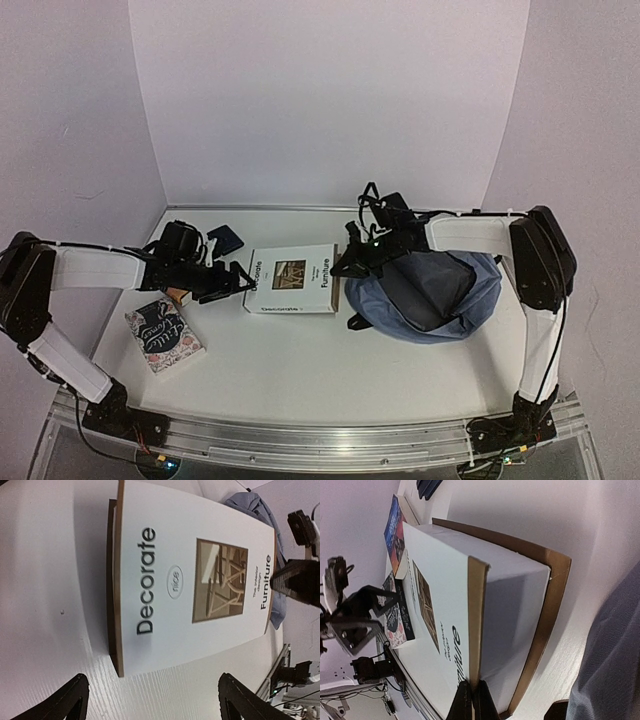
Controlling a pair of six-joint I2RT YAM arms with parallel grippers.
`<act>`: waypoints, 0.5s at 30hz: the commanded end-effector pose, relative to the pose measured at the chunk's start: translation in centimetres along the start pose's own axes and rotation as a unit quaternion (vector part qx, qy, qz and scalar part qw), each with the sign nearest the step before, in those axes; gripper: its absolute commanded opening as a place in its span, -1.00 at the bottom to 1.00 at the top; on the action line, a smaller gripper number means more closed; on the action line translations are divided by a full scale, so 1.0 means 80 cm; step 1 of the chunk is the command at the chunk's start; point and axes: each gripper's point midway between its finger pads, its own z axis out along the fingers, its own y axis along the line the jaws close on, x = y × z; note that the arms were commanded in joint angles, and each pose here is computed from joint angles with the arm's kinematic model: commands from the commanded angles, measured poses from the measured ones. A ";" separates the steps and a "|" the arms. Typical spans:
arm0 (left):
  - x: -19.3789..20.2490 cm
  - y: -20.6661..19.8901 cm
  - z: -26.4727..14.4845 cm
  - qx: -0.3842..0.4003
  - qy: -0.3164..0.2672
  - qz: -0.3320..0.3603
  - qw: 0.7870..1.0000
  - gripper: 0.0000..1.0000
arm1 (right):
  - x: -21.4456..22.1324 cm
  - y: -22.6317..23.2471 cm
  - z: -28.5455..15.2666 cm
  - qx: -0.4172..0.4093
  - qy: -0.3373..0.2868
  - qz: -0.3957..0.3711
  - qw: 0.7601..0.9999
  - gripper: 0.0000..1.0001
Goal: Pack the student bag
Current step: Pick up the book from the center of the board.
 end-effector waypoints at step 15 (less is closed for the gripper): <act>0.027 -0.072 -0.055 0.119 -0.135 -0.087 0.980 0.82 | -0.016 0.033 -0.035 -0.030 -0.029 0.064 0.997 -1.00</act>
